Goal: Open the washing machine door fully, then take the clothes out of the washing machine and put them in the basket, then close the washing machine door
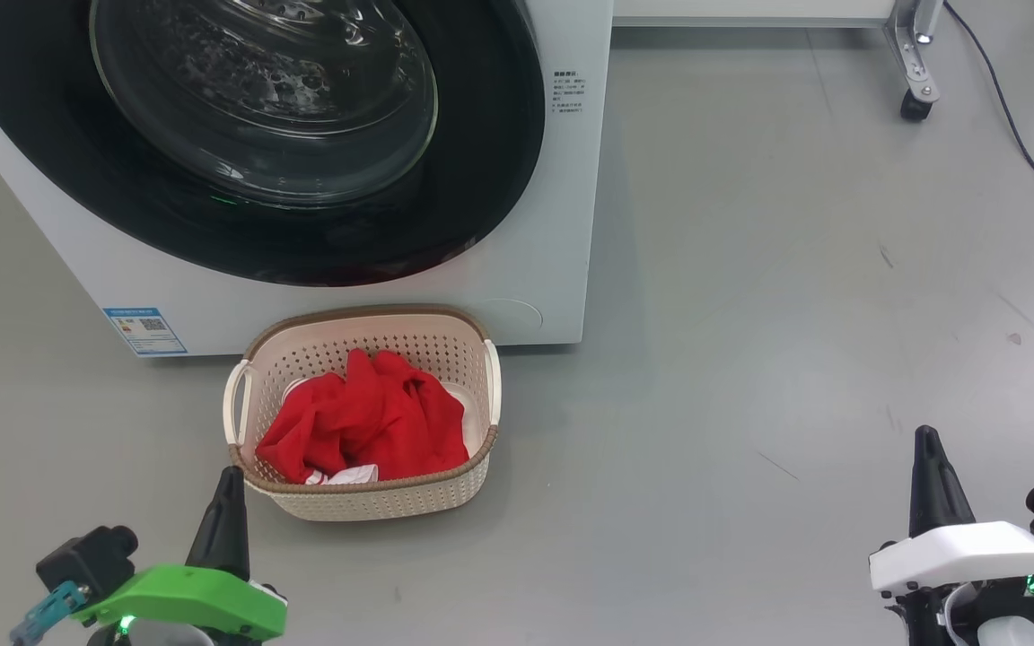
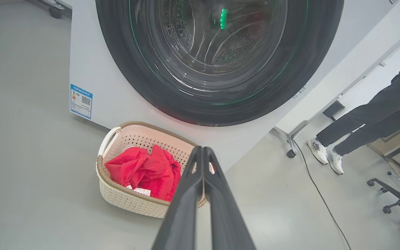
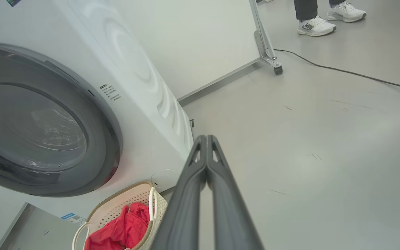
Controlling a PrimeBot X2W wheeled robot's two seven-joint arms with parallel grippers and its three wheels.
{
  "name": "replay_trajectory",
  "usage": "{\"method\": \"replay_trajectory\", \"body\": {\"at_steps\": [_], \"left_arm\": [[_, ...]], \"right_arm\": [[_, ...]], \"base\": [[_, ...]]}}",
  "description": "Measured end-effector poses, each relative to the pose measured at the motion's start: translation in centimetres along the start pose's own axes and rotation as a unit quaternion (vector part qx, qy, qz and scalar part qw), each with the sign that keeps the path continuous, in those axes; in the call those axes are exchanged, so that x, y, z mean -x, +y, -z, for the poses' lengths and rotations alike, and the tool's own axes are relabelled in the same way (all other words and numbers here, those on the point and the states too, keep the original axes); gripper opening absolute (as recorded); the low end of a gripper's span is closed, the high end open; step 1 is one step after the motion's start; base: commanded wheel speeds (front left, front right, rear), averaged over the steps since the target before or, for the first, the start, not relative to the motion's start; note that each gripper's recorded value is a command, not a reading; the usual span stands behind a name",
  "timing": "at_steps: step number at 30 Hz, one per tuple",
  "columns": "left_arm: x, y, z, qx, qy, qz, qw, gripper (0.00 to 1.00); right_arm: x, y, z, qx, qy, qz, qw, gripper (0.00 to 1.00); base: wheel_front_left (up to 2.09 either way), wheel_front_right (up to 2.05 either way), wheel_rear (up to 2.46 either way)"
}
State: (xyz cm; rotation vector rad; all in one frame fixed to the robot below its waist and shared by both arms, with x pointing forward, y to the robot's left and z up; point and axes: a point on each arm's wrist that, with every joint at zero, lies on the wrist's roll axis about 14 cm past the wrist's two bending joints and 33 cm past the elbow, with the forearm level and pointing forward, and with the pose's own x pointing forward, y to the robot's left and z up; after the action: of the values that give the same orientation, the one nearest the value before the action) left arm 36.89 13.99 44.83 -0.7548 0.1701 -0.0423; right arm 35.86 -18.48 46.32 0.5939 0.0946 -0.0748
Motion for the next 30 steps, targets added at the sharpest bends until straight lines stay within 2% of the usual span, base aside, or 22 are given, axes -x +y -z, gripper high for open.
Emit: {"method": "replay_trajectory", "body": {"at_steps": [17, 30], "left_arm": [[0.0, 0.7, -1.1, 0.099, -0.008, -0.016, 0.995, 0.0], [0.1, 1.1, -1.8, 0.176, -0.013, -0.022, 0.984, 0.0]], "right_arm": [[-0.3, -0.8, -0.2, -0.116, 0.011, 0.016, 0.993, 0.0], [-0.6, -1.0, -0.4, -0.204, 0.016, 0.018, 0.979, 0.0]], "base": [[0.0, 0.0, 0.0], [0.0, 0.0, 0.0]]}}
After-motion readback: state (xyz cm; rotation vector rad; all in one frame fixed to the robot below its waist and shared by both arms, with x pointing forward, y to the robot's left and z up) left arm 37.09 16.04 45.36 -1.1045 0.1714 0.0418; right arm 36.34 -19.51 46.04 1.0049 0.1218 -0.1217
